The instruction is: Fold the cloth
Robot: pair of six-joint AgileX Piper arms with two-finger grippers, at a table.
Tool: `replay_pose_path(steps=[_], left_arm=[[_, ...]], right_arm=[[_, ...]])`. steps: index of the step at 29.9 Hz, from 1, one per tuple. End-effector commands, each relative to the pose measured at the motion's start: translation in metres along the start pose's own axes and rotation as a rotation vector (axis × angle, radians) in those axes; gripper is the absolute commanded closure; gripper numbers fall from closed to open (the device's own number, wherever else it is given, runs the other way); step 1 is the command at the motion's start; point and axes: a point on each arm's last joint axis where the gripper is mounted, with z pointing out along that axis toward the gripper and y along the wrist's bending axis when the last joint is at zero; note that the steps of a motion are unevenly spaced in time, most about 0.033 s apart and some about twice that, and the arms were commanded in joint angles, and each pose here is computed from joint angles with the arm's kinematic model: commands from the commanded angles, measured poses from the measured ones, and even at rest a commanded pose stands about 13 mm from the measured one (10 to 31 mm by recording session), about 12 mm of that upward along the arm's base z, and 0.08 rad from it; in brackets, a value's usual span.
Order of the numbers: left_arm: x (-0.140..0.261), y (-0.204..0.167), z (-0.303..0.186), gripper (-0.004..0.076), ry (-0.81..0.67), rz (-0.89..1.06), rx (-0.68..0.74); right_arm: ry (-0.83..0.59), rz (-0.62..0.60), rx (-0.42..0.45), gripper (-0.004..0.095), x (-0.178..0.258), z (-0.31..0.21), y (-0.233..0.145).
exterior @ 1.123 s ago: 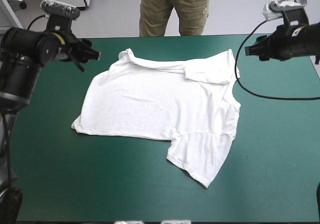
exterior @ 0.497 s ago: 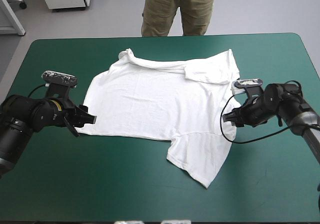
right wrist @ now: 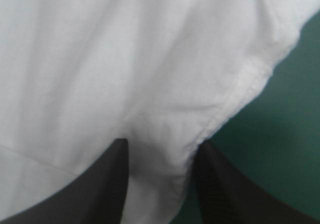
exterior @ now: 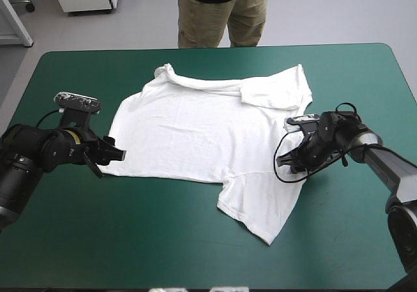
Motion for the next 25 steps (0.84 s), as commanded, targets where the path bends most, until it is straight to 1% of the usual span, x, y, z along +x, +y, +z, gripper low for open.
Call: replay_pose_path(steps=[1,2,5,7,9,13,19,23,25], left_arm=[[-0.007,0.003,-0.013,0.0251,-0.091,-0.011,-0.010],[-0.007,0.003,-0.013,0.0251,-0.089,-0.007,-0.017],[-0.006,0.004,-0.013,0.0251,-0.080,0.001,-0.028],[-0.007,0.005,-0.015,0.0251,-0.082,0.012,-0.032],[-0.009,0.004,-0.019,0.0251,-0.088,0.022,-0.020],[-0.014,0.004,-0.030,0.0251,-0.102,0.056,-0.006],[-0.019,0.005,-0.044,0.0251,-0.117,0.063,0.002],[-0.019,0.005,-0.047,0.0251,-0.101,0.061,0.008],[-0.018,0.005,-0.047,0.0251,-0.093,0.061,0.007]], right_arm=[[-0.010,-0.042,-0.036,0.0821,-0.001,-0.001,0.021],[-0.011,-0.060,-0.024,0.0912,-0.001,-0.002,0.022],[-0.025,-0.068,0.025,0.0907,-0.001,-0.008,0.016],[-0.041,-0.056,0.099,0.0907,0.000,-0.016,0.006],[-0.047,-0.028,0.172,0.0908,0.002,-0.025,-0.010],[0.001,0.043,0.261,0.0908,0.009,-0.038,-0.046],[0.052,0.232,0.413,0.0908,0.032,-0.055,-0.121],[0.033,0.340,0.608,0.0908,0.049,-0.079,-0.177],[-0.022,0.429,0.675,0.0908,0.055,-0.097,-0.204]])
